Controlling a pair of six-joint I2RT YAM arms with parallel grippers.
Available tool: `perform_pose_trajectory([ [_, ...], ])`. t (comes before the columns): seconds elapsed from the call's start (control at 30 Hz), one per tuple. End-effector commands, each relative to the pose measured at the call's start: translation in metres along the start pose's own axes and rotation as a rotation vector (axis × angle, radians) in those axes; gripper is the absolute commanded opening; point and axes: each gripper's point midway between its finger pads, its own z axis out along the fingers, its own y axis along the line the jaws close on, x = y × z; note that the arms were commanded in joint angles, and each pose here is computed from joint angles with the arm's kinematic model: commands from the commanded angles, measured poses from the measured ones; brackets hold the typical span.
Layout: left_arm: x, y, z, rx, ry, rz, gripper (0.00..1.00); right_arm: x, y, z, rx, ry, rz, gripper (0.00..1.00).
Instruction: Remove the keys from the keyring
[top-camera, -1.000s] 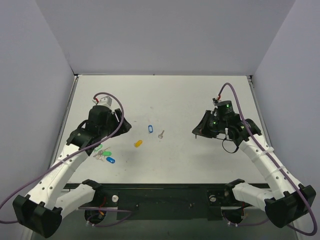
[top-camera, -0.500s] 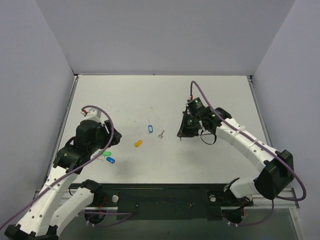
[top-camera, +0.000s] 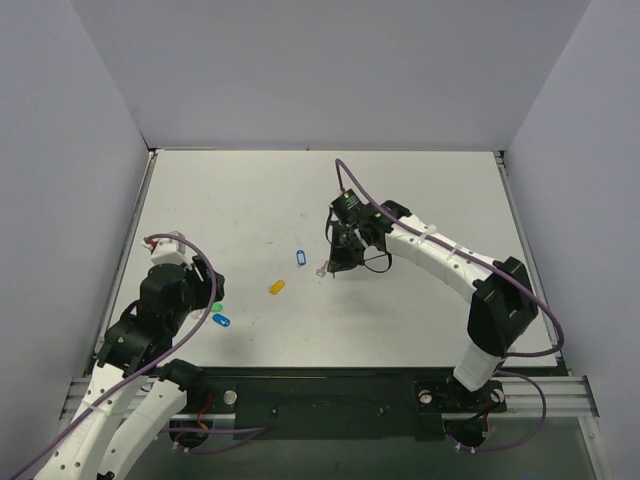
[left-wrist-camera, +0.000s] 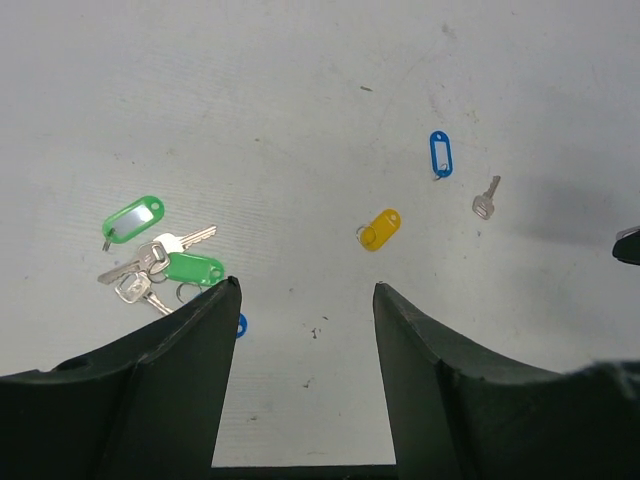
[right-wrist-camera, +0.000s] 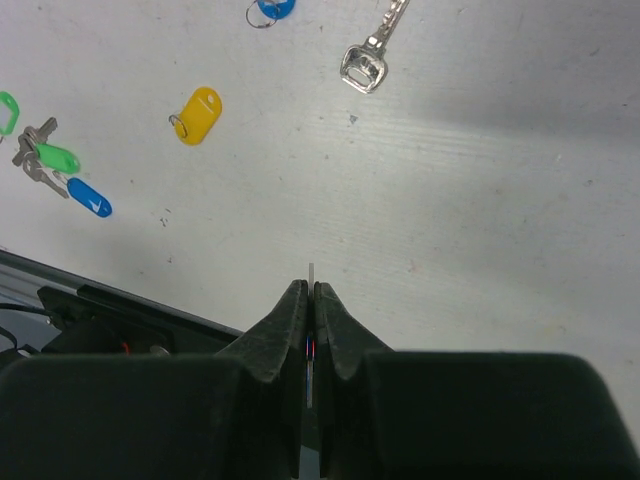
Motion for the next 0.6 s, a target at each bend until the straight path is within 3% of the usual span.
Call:
perform_pose_trajectory([
  [0.0, -0.020, 0.001, 0.002, -0.008, -0.086, 0.016, 0.65, 0.004, 0.011, 0.008, 0.032, 0.034, -0.028, 0.00],
  [0.43, -0.022, 0.003, 0.002, 0.006, -0.091, 0.011, 0.64, -0.007, 0.037, 0.036, 0.026, 0.067, -0.044, 0.00],
  [0.5, -0.022, 0.003, 0.002, 0.009, -0.091, 0.011, 0.64, -0.010, 0.043, 0.037, 0.014, 0.065, -0.046, 0.08],
  [0.57, -0.021, 0.001, 0.002, 0.019, -0.086, 0.013, 0.64, -0.011, 0.046, 0.038, 0.006, 0.067, -0.052, 0.27],
])
